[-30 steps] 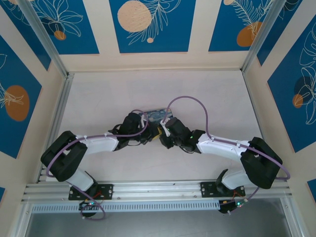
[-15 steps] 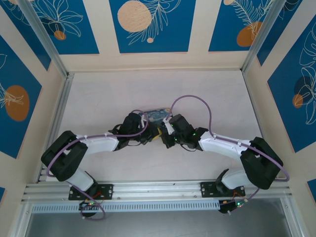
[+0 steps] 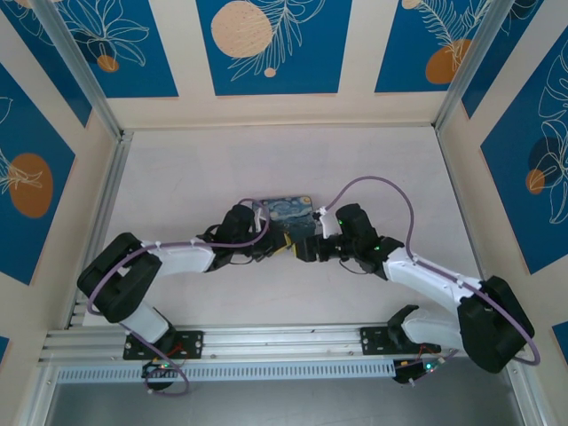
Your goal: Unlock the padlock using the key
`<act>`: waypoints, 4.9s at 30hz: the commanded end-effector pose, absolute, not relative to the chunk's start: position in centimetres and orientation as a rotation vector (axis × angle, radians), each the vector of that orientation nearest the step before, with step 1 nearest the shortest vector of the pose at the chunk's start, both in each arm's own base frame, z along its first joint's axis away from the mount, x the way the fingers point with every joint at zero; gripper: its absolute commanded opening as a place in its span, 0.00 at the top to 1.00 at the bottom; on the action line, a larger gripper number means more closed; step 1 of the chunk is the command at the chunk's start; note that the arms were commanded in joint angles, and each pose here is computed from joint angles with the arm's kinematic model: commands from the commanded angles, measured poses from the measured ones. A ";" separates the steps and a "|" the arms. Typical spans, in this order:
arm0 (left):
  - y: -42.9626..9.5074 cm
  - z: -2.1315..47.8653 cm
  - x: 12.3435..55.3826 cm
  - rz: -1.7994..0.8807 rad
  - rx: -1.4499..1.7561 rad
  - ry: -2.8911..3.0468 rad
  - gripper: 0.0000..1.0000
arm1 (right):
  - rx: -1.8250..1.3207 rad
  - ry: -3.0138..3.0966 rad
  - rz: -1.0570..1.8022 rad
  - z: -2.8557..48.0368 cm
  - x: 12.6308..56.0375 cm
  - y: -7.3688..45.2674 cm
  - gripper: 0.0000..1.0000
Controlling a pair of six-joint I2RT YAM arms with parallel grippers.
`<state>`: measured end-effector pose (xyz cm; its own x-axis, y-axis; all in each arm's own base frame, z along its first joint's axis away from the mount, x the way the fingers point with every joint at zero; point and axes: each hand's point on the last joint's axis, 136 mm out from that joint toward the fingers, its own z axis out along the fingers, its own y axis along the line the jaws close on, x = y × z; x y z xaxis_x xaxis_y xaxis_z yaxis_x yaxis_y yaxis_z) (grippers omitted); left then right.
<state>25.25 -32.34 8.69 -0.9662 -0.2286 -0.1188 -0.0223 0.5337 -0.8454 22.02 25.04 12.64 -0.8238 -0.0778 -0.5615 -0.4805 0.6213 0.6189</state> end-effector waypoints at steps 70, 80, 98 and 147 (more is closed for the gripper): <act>-24.1 13.8 28.7 -1.089 -0.170 2.484 0.00 | -0.296 2.596 0.897 2.5 25.9 27.2 0.59; -24.2 13.6 28.7 -1.107 -0.170 2.484 0.00 | -0.308 2.559 0.940 3.2 26.2 28.2 0.60; -24.1 13.1 29.0 -1.121 -0.185 2.484 0.00 | -0.311 2.598 0.927 2.0 25.6 28.6 0.85; -21.1 6.2 30.3 -0.268 -0.076 2.619 0.00 | 0.408 2.644 0.983 2.2 25.3 23.5 1.00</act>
